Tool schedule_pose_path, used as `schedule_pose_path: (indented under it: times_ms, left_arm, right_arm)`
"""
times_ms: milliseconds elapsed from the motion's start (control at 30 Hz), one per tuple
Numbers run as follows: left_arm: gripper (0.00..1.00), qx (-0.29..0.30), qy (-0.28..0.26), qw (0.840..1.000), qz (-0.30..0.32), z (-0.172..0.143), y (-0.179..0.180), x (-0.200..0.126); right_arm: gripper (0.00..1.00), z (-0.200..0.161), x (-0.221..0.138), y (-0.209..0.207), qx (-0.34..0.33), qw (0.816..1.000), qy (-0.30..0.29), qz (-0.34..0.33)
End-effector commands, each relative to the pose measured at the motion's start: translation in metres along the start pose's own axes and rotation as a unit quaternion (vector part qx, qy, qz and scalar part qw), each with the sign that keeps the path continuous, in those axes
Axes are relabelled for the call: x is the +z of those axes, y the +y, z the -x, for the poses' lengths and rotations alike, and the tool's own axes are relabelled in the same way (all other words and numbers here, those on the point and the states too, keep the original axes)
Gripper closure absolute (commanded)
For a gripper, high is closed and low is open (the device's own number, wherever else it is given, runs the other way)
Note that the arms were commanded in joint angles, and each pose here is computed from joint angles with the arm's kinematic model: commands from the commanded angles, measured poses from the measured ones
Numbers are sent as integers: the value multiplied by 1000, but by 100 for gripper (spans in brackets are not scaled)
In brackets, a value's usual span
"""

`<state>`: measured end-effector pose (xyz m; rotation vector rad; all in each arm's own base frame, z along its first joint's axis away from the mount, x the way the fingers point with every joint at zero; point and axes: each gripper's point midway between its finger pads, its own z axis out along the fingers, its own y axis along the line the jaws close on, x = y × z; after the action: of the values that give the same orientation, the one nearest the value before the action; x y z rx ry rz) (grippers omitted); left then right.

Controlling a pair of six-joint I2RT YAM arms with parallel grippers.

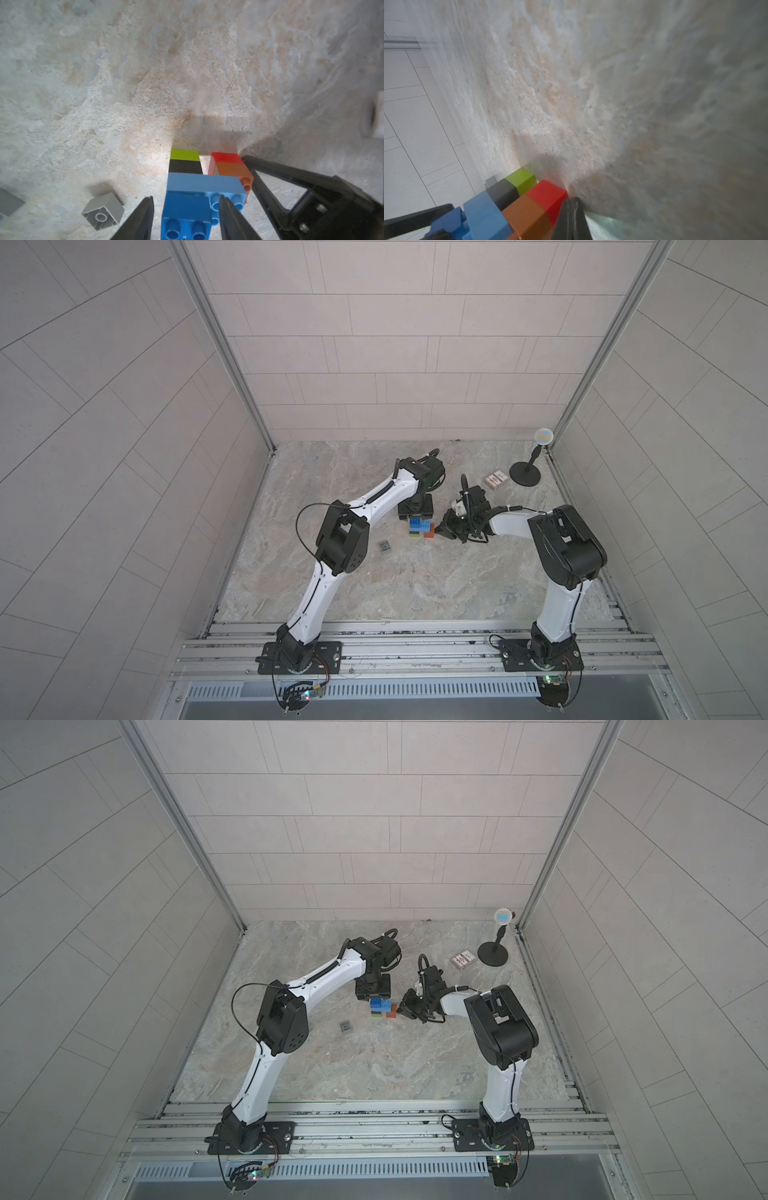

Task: Assemble the letter h with lego
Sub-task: Assemble the lego brick with the lego brick.

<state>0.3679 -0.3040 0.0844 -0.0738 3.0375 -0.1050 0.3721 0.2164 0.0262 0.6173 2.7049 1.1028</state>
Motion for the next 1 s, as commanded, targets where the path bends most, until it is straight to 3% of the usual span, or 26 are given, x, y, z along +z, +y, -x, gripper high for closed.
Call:
schedule_pose_path:
  times_ms: [0, 267, 400, 533, 967]
  left_arm:
    - [34, -1, -13, 1000, -1, 5, -1, -15]
    - [33, 21, -55, 996, -61, 9, -11, -63]
    - [73, 39, -77, 991, -100, 1, -13, -69]
    - [96, 50, -72, 991, -103, -3, -14, -65]
    - [100, 53, -38, 996, -63, -13, -3, -26]
  right_arm:
    - [100, -1, 6, -2, 0, 1000, 8, -8]
    - [100, -2, 5, -2, -2, 1000, 8, -9]
    - [100, -1, 4, -2, -3, 1000, 6, -11]
    - [100, -1, 4, -2, -4, 1000, 7, -12]
    - [100, -1, 2, -1, -8, 1000, 5, -13]
